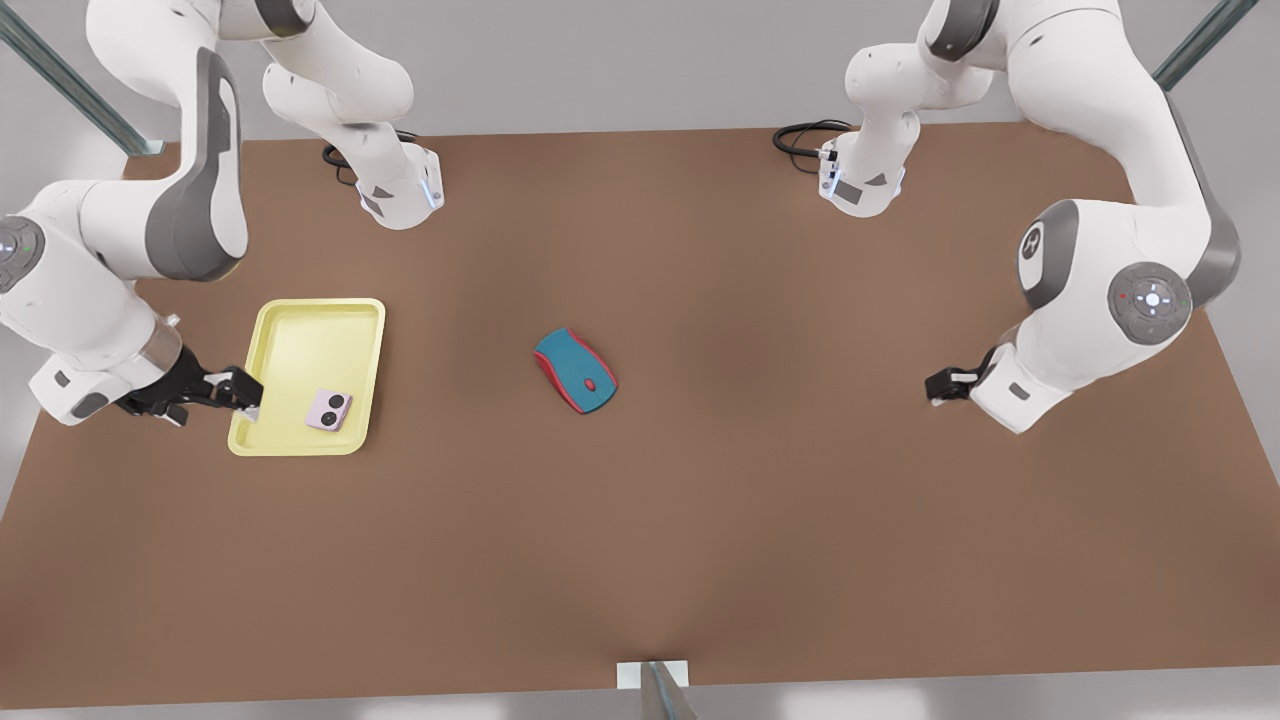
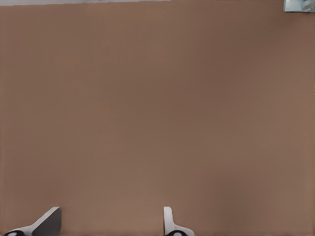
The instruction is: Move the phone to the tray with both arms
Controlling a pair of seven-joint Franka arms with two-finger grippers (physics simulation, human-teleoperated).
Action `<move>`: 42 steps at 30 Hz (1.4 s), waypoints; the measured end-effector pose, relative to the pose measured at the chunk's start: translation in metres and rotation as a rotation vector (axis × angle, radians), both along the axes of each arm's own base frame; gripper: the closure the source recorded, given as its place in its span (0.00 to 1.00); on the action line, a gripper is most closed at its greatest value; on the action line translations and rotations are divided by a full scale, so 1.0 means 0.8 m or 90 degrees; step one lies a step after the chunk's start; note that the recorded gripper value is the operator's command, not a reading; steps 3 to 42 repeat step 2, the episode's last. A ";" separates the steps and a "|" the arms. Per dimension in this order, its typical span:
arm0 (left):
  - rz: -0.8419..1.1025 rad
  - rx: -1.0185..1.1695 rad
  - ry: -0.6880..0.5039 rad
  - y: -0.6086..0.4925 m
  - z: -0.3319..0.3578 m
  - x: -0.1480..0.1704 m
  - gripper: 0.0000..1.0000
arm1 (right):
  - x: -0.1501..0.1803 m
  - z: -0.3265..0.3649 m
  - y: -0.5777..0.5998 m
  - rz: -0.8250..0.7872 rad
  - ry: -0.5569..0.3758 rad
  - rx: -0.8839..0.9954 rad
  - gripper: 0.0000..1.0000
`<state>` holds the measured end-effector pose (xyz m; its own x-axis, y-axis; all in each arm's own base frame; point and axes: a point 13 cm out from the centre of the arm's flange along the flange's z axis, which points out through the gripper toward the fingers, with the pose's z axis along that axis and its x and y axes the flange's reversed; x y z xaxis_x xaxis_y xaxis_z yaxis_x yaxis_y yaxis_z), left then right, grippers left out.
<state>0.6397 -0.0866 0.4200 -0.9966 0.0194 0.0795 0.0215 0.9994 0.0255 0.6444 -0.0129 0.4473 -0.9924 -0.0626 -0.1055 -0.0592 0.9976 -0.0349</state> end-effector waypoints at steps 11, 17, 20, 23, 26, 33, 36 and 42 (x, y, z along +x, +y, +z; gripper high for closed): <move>-0.003 0.004 0.000 0.002 0.005 -0.003 0.00 | -0.003 0.011 0.000 -0.004 0.010 0.002 0.00; -0.003 0.004 0.000 0.002 0.005 -0.003 0.00 | -0.003 0.011 0.000 -0.004 0.010 0.002 0.00; -0.003 0.004 0.000 0.002 0.005 -0.003 0.00 | -0.003 0.011 0.000 -0.004 0.010 0.002 0.00; -0.003 0.004 0.000 0.002 0.005 -0.003 0.00 | -0.003 0.011 0.000 -0.004 0.010 0.002 0.00; -0.003 0.004 0.000 0.002 0.005 -0.003 0.00 | -0.003 0.011 0.000 -0.004 0.010 0.002 0.00; -0.003 0.004 0.000 0.002 0.005 -0.003 0.00 | -0.003 0.011 0.000 -0.004 0.010 0.002 0.00; -0.003 0.004 0.000 0.002 0.005 -0.003 0.00 | -0.003 0.011 0.000 -0.004 0.010 0.002 0.00; -0.003 0.004 0.000 0.002 0.005 -0.003 0.00 | -0.003 0.011 0.000 -0.004 0.010 0.002 0.00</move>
